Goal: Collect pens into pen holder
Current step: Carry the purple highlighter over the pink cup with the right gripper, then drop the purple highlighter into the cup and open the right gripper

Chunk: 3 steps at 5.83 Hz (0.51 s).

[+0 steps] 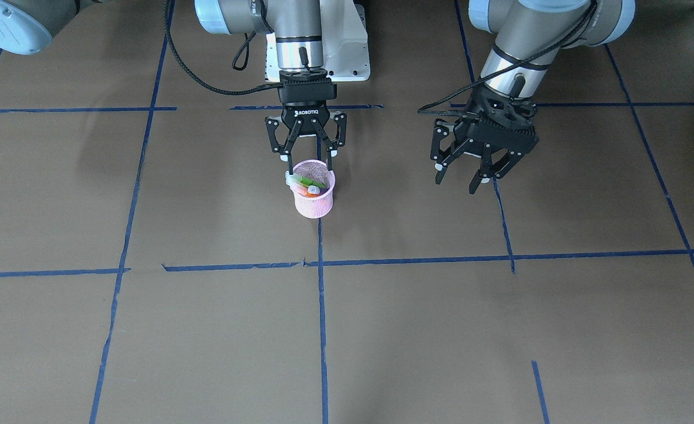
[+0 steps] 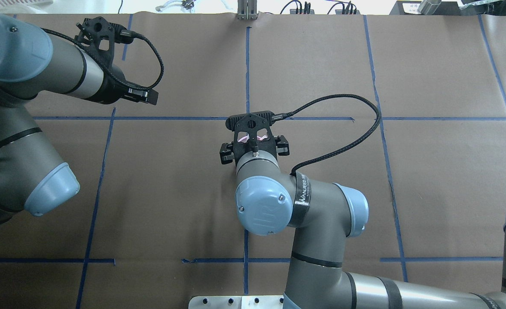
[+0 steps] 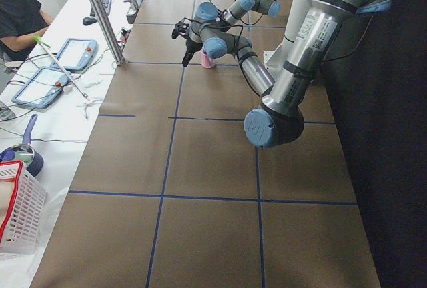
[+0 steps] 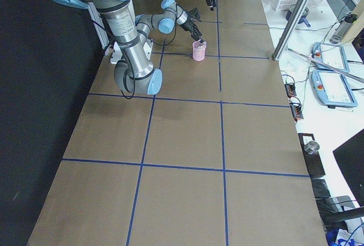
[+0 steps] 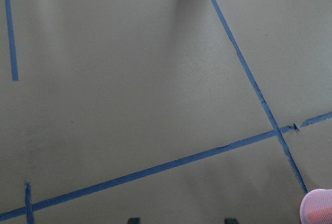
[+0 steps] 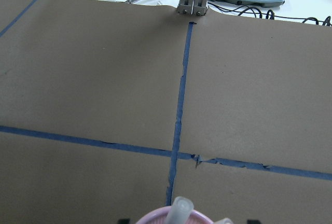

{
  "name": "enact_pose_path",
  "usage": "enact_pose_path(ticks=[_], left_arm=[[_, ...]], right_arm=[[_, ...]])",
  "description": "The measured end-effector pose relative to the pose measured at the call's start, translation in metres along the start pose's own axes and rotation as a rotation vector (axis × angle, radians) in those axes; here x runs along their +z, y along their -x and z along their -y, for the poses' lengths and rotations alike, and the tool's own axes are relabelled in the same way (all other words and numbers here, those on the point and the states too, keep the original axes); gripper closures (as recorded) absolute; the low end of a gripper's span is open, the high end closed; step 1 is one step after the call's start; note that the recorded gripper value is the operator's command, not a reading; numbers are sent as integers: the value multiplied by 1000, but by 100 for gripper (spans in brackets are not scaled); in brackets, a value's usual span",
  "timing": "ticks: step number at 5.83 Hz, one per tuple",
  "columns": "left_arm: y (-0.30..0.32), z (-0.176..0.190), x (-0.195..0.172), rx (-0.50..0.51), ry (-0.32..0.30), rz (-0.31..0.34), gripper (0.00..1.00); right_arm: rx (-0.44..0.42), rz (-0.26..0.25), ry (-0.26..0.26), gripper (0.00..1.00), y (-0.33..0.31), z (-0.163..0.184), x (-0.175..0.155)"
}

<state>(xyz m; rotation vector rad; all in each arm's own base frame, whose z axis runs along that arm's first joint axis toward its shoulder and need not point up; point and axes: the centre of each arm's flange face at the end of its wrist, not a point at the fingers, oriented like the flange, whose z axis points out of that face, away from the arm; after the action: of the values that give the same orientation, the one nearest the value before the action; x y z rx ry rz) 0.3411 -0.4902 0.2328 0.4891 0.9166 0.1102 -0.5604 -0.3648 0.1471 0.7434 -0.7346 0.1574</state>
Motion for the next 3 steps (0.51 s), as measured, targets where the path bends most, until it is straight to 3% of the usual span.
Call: enact_pose_path(ticks=[1, 3], left_arm=[[6, -3, 3, 6, 7, 9, 38], [41, -7, 7, 73, 24, 56, 36]], right_arm=[[21, 25, 39, 0, -20, 20, -5], [72, 57, 201, 0, -116, 72, 2]])
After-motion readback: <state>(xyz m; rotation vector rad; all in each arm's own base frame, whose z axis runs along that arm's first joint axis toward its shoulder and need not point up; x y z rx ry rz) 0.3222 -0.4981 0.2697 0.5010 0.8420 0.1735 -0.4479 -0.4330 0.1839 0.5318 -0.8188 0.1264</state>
